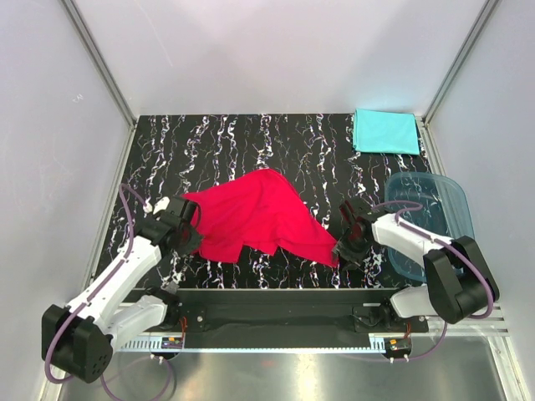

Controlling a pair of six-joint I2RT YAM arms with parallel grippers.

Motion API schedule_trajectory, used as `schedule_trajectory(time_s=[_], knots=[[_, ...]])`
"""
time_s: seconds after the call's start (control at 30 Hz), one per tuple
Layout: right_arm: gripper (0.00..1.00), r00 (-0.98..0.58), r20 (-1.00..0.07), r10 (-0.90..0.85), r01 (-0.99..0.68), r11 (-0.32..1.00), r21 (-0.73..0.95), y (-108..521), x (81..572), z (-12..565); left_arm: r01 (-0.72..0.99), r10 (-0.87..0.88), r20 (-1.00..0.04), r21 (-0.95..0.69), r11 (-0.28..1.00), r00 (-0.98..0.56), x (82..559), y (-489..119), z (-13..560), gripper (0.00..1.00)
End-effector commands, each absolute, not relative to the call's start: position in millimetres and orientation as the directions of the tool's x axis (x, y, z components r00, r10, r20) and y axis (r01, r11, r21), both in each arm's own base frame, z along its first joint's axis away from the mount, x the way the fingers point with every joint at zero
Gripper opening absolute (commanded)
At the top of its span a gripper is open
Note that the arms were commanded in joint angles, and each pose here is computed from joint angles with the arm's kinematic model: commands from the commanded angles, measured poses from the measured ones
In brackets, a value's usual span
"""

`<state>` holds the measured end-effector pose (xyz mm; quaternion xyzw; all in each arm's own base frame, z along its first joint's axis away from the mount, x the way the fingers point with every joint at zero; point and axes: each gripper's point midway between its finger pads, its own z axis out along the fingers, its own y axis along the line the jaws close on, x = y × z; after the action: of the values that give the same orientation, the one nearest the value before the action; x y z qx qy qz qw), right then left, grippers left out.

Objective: Fold and stack the t-shirts
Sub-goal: Flatten the tshirt out

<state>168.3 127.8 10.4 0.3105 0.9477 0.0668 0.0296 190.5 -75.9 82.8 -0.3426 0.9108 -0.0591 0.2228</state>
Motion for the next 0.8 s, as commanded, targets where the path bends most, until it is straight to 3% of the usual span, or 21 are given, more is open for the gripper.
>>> schedule_trajectory(time_s=[0.0, 0.17, 0.57, 0.67, 0.77], knots=[[0.47, -0.780, 0.006, 0.626, 0.617, 0.768, 0.171, 134.4, 171.7, 5.0, -0.575, -0.642, -0.421, -0.291, 0.765, -0.641, 204.2, -73.8, 105.3, 0.00], [0.42, -0.758, 0.036, 0.651, 0.644, 0.739, 0.195, 141.9, 173.3, -5.2, -0.558, -0.643, -0.451, -0.323, 0.764, -0.619, 213.5, -75.0, 127.1, 0.00], [0.03, -0.800, -0.014, 0.600, 0.581, 0.779, 0.238, 147.2, 193.0, -5.3, -0.542, -0.666, -0.486, -0.390, 0.744, -0.565, 221.1, -74.4, 166.4, 0.00], [0.00, -0.813, -0.084, 0.576, 0.544, 0.803, 0.243, 140.0, 200.3, 13.9, -0.508, -0.665, -0.527, -0.432, 0.745, -0.529, 232.1, -73.4, 195.7, 0.00], [0.00, -0.809, -0.245, 0.535, 0.491, 0.843, 0.219, 120.3, 217.0, 46.6, -0.439, -0.667, -0.578, -0.502, 0.745, -0.471, 247.7, -72.3, 241.2, 0.00]])
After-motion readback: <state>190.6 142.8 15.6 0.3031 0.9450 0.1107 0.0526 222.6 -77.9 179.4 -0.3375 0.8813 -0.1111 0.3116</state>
